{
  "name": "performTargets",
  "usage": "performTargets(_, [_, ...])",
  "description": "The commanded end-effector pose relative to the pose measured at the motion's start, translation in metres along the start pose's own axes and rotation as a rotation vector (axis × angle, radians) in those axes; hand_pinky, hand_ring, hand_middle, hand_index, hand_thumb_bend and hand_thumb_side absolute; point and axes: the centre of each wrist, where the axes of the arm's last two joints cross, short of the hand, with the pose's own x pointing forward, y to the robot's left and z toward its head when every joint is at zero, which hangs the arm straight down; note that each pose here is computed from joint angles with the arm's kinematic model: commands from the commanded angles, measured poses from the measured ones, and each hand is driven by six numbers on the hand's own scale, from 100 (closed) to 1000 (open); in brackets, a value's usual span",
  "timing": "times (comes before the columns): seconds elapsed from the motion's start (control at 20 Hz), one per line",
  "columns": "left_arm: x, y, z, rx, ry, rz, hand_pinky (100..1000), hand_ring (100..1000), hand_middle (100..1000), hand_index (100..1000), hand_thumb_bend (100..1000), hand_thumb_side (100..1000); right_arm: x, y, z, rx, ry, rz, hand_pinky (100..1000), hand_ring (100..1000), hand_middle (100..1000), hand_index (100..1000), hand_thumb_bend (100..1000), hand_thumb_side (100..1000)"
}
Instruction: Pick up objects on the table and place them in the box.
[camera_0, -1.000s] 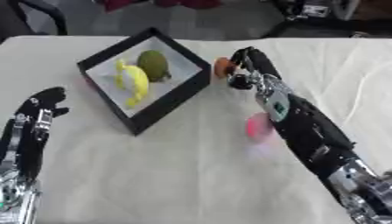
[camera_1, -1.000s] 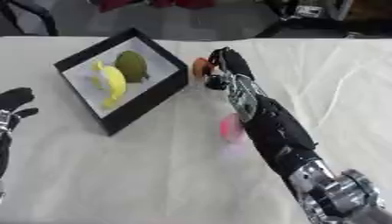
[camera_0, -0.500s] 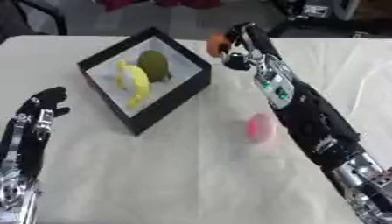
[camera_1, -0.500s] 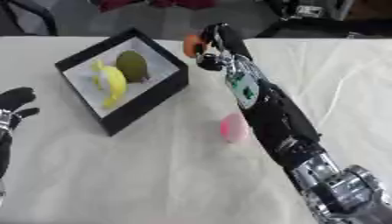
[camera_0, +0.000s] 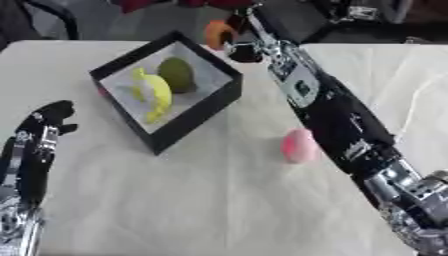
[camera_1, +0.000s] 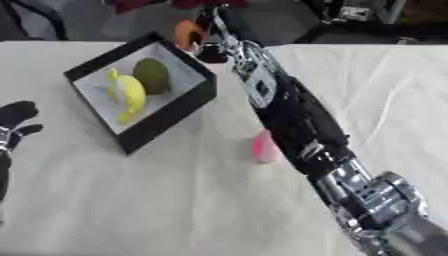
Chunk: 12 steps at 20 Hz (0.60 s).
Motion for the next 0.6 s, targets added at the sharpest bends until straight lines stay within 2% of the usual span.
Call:
performTargets(0.05, [0.010,-0.003,-0.008,-0.017,-0.046,0.009,782,842,768,800,164,756,0.013,0.003,-0.008,0.007,-0.016,-0.008,719,617,545,323,100,100])
performTargets(0.3, [0.014,-0.006,-0.012,-0.032,-0.064,0.021,782,841,764,800,165,756,0.006,0.021,-0.005,0.043,0.024,-0.018,719,617,547,330,100,100])
performTargets(0.5, [0.015,-0.007,-0.014,-0.037,-0.068,0.023,782,839,761,800,165,756,0.001,0.027,-0.004,0.049,0.041,-0.009,719,617,548,342,100,100])
performTargets(0.55, [0.015,-0.007,-0.014,-0.037,-0.070,0.023,782,840,762,800,166,756,-0.001,0.029,-0.003,0.050,0.052,-0.006,722,622,561,469,100,100])
performTargets(0.6, [0.015,-0.007,-0.014,-0.038,-0.070,0.024,782,840,762,800,166,755,-0.004,0.032,-0.001,0.048,0.059,-0.001,723,625,565,502,100,100])
